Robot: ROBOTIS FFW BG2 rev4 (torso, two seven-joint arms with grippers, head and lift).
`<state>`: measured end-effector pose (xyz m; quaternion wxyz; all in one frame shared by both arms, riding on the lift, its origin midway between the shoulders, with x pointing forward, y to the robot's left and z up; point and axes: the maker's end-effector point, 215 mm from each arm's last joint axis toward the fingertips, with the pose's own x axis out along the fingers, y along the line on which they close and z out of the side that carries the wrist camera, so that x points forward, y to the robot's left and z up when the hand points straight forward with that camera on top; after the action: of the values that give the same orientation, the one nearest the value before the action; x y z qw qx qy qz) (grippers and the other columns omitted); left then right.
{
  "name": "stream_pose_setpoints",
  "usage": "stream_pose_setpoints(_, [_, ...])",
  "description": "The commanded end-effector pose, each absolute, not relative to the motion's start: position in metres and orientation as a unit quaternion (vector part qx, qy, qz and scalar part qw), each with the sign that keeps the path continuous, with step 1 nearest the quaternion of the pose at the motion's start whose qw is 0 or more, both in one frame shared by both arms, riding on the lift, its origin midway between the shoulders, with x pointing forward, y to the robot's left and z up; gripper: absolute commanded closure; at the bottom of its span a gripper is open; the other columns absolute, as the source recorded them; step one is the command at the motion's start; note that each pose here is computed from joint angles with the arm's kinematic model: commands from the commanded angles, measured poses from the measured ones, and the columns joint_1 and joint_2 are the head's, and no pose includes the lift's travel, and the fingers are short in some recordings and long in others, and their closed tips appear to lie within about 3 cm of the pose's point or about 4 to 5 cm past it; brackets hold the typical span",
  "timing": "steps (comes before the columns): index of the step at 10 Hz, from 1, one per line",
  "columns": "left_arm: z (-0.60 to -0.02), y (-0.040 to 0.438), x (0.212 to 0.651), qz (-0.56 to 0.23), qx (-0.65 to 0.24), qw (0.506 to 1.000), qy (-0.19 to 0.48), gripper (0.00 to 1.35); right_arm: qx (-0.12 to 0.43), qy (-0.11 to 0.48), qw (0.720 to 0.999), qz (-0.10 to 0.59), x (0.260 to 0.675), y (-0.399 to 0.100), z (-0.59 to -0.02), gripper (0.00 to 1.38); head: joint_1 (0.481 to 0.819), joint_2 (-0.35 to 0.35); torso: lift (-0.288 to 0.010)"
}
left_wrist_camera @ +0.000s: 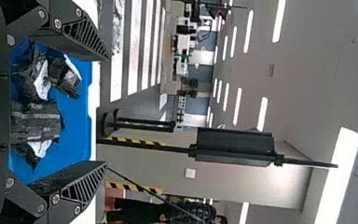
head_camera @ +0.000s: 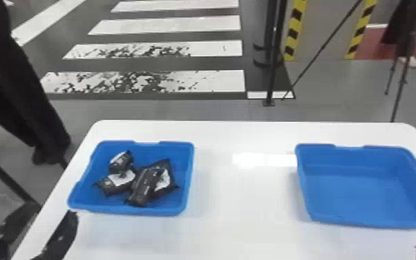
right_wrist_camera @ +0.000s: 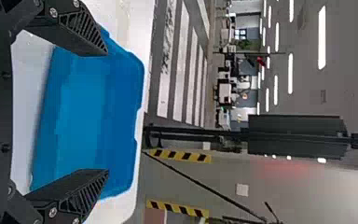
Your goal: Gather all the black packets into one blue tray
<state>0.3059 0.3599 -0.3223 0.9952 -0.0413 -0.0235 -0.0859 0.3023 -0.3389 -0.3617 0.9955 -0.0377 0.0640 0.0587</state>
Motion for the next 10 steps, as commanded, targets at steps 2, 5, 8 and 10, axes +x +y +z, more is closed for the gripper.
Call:
stream_pose_setpoints(2, [-0.324,0.35,0.262,-0.073,-0.053,0.996,0.005,0.26,-0.07,0.042,0.996,0.023,0.273,-0.371,-0.363,0.14,0.695,0.015,-0.11])
stream_pose_setpoints(5, [-0.333,0.349,0.239,-0.059,-0.041,0.997,0.022,0.27,-0.064,0.052,0.997,0.01,0.252,-0.378,-0.367,0.14,0.695,-0.057,-0.11])
stream_pose_setpoints(8, [-0.335,0.346,0.243,-0.06,-0.031,0.997,0.025,0.27,-0.065,0.049,0.997,0.01,0.254,-0.377,-0.366,0.14,0.695,-0.074,-0.11])
stream_pose_setpoints(10, [-0.335,0.341,0.248,-0.067,-0.03,0.997,0.023,0.27,-0.066,0.048,0.997,0.01,0.256,-0.377,-0.366,0.14,0.695,-0.077,-0.11])
